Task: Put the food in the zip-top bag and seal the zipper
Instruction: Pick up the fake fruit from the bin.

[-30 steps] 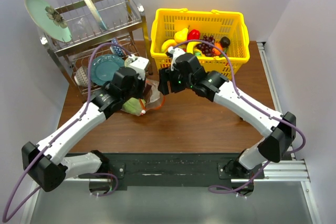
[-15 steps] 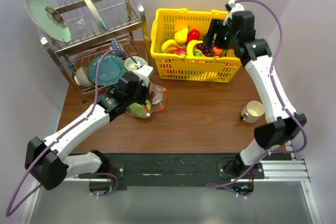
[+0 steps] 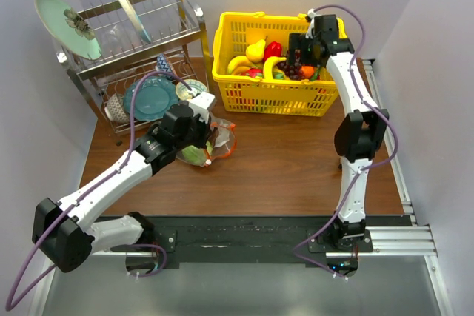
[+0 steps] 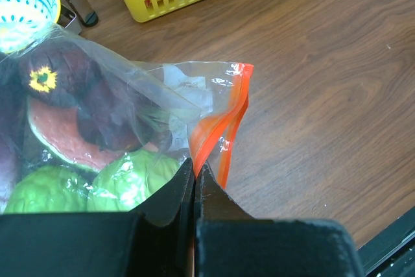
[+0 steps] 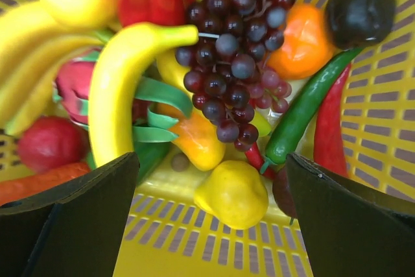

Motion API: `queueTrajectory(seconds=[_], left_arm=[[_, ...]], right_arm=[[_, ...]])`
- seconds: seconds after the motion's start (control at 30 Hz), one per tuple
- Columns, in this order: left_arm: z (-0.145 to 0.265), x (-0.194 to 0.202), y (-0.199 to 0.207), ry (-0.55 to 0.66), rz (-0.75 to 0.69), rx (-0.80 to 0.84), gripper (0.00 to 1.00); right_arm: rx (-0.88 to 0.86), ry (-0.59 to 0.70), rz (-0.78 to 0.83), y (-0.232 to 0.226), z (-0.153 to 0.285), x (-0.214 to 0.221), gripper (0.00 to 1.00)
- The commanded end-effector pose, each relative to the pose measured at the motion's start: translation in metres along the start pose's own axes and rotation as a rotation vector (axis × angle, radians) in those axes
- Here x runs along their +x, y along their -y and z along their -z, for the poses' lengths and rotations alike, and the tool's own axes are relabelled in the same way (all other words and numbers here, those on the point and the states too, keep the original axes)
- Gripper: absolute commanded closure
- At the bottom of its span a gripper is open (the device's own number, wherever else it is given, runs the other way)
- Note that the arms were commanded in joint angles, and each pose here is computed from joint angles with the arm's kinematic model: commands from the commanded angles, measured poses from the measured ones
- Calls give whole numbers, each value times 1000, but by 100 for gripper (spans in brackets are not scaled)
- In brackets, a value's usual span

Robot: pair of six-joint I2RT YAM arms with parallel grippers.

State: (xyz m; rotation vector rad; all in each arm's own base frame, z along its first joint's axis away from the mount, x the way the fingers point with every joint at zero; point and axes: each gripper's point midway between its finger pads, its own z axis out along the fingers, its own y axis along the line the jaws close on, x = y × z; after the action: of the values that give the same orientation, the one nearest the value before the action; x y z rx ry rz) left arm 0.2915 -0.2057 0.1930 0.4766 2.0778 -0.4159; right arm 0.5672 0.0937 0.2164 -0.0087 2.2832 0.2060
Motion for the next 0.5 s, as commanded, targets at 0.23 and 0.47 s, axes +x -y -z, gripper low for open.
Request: queueTrajectory(seconds=[0.23,0.47], left_arm=[[-4,-17,-5,60,-7,-3,100],[-5,-17,-5,59,-6,-3,100]], right_arm=[[-7,-92,100,6,-52,35,2],[-16,-146,62,5,-67,52,38]])
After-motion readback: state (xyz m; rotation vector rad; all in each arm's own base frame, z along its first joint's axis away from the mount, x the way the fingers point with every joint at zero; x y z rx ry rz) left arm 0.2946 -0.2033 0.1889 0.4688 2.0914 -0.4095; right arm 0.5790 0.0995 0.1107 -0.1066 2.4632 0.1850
